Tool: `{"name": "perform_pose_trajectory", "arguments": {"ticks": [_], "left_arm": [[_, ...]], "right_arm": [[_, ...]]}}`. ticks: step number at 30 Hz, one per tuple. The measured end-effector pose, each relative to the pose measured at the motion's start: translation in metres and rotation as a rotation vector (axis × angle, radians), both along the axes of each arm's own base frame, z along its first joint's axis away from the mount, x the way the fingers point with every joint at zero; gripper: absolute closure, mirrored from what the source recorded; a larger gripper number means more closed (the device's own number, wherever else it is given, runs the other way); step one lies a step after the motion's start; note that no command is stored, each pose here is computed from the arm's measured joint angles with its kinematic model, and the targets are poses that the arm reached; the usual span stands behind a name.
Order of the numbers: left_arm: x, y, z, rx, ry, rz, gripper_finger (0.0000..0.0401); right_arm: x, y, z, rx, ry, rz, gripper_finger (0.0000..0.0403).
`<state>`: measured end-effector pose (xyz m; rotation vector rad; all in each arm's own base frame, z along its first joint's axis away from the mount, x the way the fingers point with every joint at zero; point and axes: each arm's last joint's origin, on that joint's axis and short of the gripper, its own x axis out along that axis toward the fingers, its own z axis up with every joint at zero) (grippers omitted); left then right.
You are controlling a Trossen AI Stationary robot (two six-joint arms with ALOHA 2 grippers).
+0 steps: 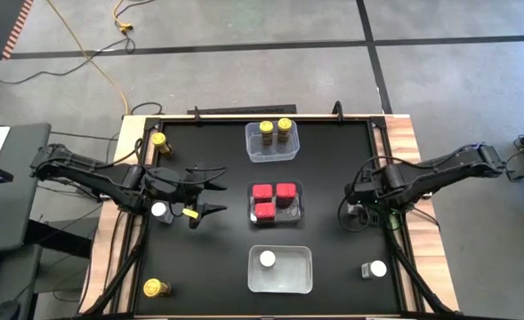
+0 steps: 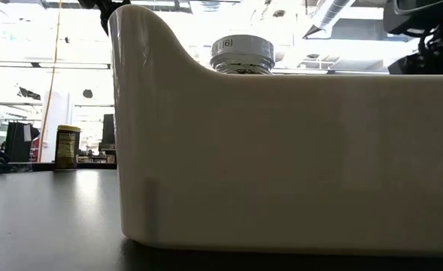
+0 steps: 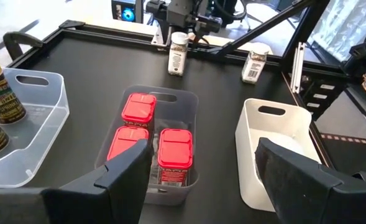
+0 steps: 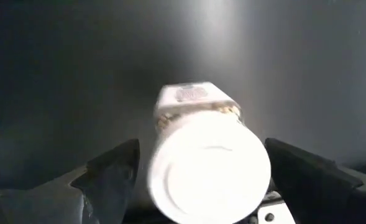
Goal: Sort spices by type
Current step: Put the top right white seasoning bottle into the gray bin
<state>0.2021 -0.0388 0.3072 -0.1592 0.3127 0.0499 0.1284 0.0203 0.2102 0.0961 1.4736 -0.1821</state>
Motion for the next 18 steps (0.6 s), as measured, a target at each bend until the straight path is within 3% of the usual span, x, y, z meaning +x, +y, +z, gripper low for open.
{"name": "perform_pose_trajectory", "arguments": {"ticks": [6,18], "left_arm": [[0.0000,0.0000,-0.0001,-0.014,0.000,0.005,0.0124],[-0.0002,0.0000,-0.0005,-0.014,0.005,0.005,0.0124]], "right_arm": [[0.0000,-0.0002,-0.0032,0.002,-0.003,-0.020,0.0042],[0.0030,-0.0042,-0.0030,0.005,-0.028,-0.049,0.0138]]}}
